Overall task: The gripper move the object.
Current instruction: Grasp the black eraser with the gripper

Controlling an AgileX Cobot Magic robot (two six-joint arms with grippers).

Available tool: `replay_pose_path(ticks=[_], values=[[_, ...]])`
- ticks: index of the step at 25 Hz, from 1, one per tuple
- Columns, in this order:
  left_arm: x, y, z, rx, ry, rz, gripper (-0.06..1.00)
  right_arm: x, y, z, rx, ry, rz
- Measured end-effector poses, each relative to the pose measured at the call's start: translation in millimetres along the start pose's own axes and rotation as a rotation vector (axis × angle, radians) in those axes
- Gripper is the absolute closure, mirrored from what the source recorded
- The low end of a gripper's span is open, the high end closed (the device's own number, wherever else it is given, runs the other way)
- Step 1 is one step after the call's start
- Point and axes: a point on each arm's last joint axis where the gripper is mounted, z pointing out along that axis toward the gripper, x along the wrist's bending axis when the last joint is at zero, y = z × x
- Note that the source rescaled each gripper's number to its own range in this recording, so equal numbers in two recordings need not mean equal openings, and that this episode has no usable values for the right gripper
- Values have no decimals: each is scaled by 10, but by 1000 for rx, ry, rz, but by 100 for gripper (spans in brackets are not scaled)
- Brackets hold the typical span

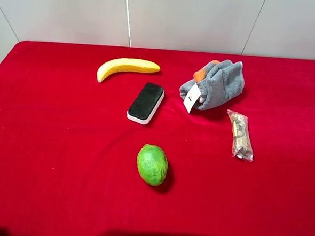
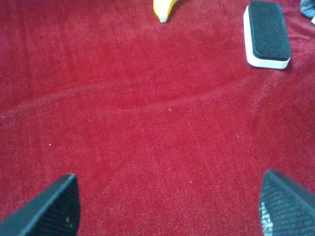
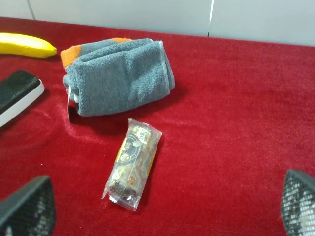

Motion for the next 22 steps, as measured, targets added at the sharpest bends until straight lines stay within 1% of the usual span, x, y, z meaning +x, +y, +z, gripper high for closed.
replay_pose_path(ticks=[22], values=[[0,0,0,0,0,0,63,0,-1,0,1,0,0]])
